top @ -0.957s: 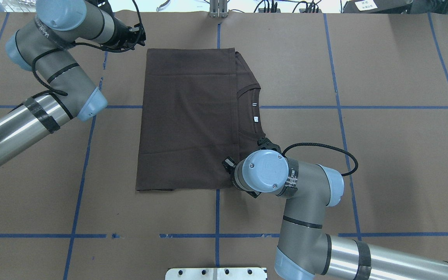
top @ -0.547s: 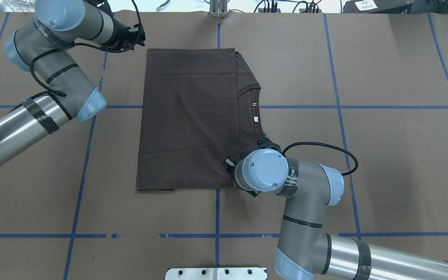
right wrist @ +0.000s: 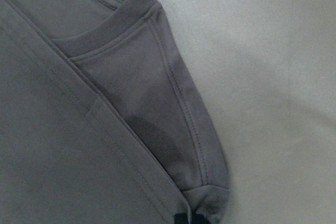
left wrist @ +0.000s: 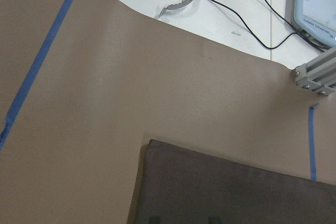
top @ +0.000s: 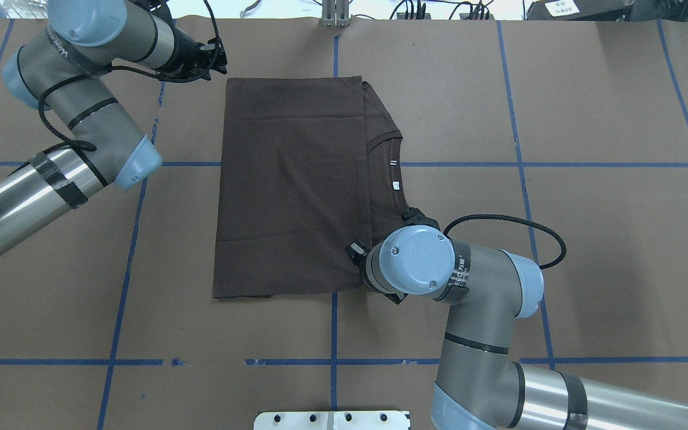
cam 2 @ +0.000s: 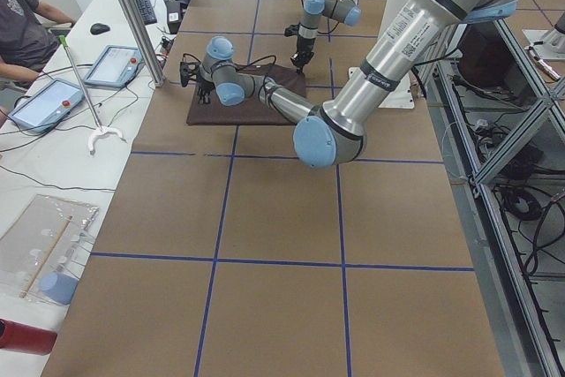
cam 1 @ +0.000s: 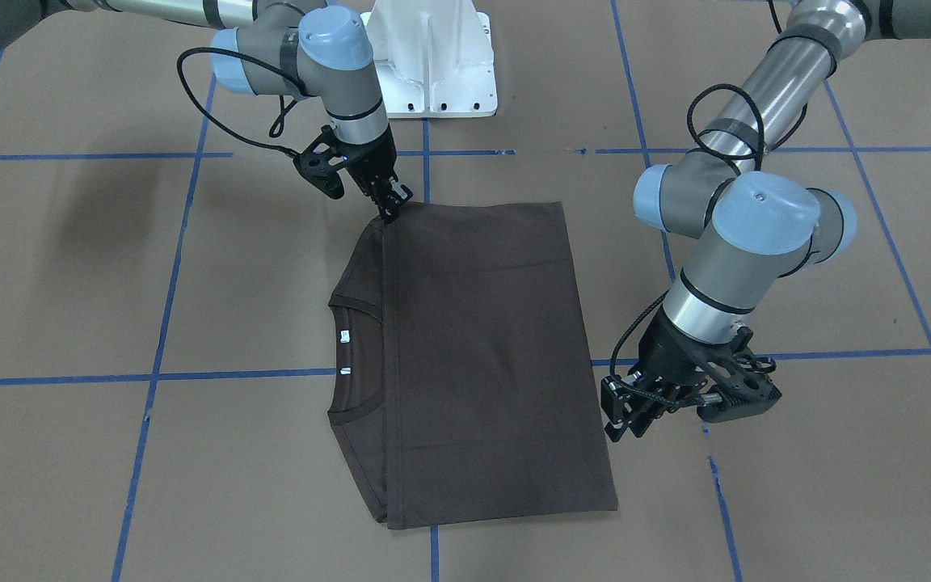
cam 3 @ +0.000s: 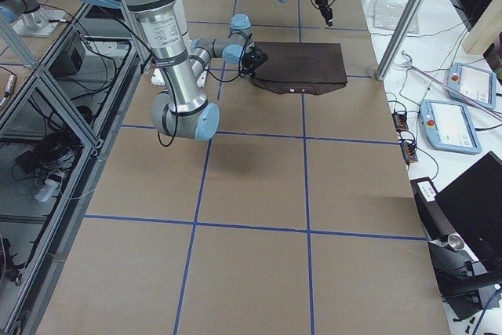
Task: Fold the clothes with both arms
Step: 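Lower both grippers to the shirt's corners nearest the robot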
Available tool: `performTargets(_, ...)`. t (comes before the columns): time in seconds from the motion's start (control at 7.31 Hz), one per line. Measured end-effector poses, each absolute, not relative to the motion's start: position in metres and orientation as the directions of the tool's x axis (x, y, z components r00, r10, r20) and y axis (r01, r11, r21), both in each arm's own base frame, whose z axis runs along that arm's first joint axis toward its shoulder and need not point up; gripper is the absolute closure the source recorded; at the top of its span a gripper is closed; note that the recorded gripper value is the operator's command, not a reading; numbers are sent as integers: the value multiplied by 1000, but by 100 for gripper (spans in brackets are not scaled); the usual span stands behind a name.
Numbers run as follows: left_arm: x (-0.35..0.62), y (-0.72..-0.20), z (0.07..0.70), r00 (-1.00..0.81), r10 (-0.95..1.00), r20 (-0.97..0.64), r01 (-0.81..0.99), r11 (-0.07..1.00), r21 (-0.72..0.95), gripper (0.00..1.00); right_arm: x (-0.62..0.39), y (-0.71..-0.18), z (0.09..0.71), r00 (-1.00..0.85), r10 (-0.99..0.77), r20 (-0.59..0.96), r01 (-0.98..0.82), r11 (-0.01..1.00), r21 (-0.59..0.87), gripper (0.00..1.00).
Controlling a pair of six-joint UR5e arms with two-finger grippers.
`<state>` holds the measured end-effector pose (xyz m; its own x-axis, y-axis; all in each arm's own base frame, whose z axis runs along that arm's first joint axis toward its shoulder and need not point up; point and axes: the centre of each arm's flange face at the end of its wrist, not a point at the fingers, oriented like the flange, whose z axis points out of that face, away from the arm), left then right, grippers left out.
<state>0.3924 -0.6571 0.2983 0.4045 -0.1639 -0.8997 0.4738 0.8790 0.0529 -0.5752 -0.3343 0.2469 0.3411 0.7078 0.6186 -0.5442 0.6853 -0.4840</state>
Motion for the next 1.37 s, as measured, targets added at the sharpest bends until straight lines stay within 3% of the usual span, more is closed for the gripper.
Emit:
performTargets(0.27,397,-575,308,328,-205,-922,448,893,-39,48,-563,-329,244,336,705,624,-538,688,-487,100)
performTargets(0.55,417,-427,316,243,-299,-923,385,903,-191,45,-554,-313,244,342,697,630,-522,698,-489,100)
performTargets(0.82,448,-324,320,257,-406,-877,367,880,-300,42,-553,-306,245,350,694,630,-517,703,-488,100)
performTargets(1.09,473,-277,319,315,-452,-834,374,867,-328,41,-553,-303,244,351,692,630,-515,705,-488,100)
performTargets(1.37,481,-268,325,344,-459,-819,381,866,-325,41,-552,-303,244,351,692,631,-514,706,-488,100)
